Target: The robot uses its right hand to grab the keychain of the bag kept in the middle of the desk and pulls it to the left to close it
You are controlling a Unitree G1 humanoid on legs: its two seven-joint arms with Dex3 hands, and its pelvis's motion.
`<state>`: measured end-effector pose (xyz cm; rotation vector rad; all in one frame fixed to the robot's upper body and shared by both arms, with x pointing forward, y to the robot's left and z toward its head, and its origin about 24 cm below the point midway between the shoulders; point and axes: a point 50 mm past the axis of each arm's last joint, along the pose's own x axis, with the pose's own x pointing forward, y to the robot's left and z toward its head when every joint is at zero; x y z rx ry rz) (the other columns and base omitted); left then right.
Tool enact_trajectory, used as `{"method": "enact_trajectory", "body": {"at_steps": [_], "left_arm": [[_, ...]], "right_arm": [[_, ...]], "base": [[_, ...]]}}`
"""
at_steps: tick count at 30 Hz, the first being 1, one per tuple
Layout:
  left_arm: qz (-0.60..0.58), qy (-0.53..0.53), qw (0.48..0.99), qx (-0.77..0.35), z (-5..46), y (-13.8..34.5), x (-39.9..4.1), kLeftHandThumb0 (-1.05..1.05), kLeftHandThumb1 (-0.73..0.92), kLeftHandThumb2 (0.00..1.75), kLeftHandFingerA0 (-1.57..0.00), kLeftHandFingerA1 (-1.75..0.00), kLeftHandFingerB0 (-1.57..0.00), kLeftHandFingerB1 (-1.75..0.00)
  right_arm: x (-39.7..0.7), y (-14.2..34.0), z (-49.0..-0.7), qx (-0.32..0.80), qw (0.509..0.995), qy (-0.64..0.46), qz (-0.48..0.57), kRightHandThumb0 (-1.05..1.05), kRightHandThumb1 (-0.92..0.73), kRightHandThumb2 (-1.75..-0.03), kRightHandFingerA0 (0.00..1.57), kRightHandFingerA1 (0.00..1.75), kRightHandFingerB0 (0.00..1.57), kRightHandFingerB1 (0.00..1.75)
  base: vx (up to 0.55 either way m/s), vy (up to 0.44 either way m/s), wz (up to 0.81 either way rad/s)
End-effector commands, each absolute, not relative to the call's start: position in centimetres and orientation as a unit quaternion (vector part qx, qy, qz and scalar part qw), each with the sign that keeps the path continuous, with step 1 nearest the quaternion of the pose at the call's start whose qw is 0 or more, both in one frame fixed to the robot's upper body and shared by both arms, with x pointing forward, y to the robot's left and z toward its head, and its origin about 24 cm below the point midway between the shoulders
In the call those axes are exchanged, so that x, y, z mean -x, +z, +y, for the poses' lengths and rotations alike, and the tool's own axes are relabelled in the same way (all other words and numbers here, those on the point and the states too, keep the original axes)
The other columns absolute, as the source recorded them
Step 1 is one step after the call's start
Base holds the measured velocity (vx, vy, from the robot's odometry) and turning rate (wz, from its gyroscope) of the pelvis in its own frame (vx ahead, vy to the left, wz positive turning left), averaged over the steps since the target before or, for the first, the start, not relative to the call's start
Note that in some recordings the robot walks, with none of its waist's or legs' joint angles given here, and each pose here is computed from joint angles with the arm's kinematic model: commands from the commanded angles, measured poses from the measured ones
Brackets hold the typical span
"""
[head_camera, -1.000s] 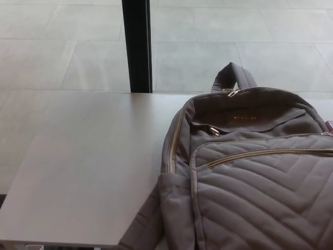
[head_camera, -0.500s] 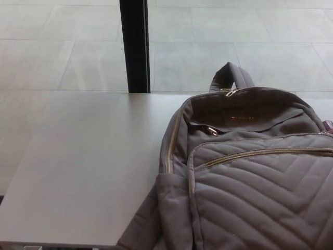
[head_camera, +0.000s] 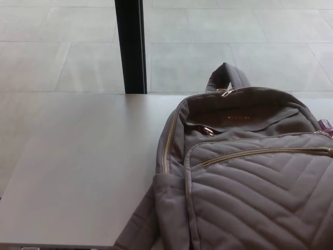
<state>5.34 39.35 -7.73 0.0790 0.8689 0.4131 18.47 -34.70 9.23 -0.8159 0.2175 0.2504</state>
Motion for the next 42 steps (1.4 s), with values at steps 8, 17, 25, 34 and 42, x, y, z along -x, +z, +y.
{"method": "enact_trajectory", "body": {"at_steps": [8, 17, 25, 34, 42], "left_arm": [[0.417, 0.203, 0.884, -0.058, 39.9, -7.3, -5.0, -0.65, 0.53, 0.93, -0.54, -0.63, -0.41, -0.52], [0.417, 0.204, 0.884, -0.057, 39.9, -7.3, -5.3, -0.64, 0.69, 0.60, -0.59, -0.52, -0.49, -0.39], [0.417, 0.208, 0.883, -0.059, 39.8, -7.4, -5.5, -0.63, 0.71, 0.61, -0.62, -0.53, -0.50, -0.40], [0.428, 0.210, 0.877, -0.061, 39.7, -7.6, -5.4, -0.58, 0.72, 0.62, -0.65, -0.53, -0.49, -0.40], [0.432, 0.197, 0.877, -0.073, 39.6, -7.6, -5.7, -0.59, 0.74, 0.63, -0.64, -0.51, -0.48, -0.41]], "right_arm": [[-20.9, 11.8, -33.7, 0.425, 0.895, 0.127, 0.051, -0.35, -0.66, -0.61, 0.30, 0.41, 0.23, 0.29], [-21.1, 12.0, -34.1, 0.439, 0.889, 0.116, 0.050, -0.29, -0.46, -0.94, 0.34, 0.60, 0.12, 0.48], [-20.5, 10.7, -33.5, 0.468, 0.869, 0.146, 0.071, -0.31, -0.73, -0.61, 0.79, 0.68, 0.27, 0.30], [-20.3, 9.6, -33.4, 0.518, 0.832, 0.159, 0.118, -0.29, -0.78, -0.64, 0.89, 0.93, 0.35, 0.32], [-20.3, 8.6, -32.9, 0.552, 0.816, 0.139, 0.097, -0.19, -0.85, -0.73, 0.71, 1.56, 0.81, 0.72]], "base": [[0.00, 0.000, 0.00], [0.00, 0.000, 0.00], [0.00, 0.000, 0.00], [0.00, 0.000, 0.00], [0.00, 0.000, 0.00]]}}
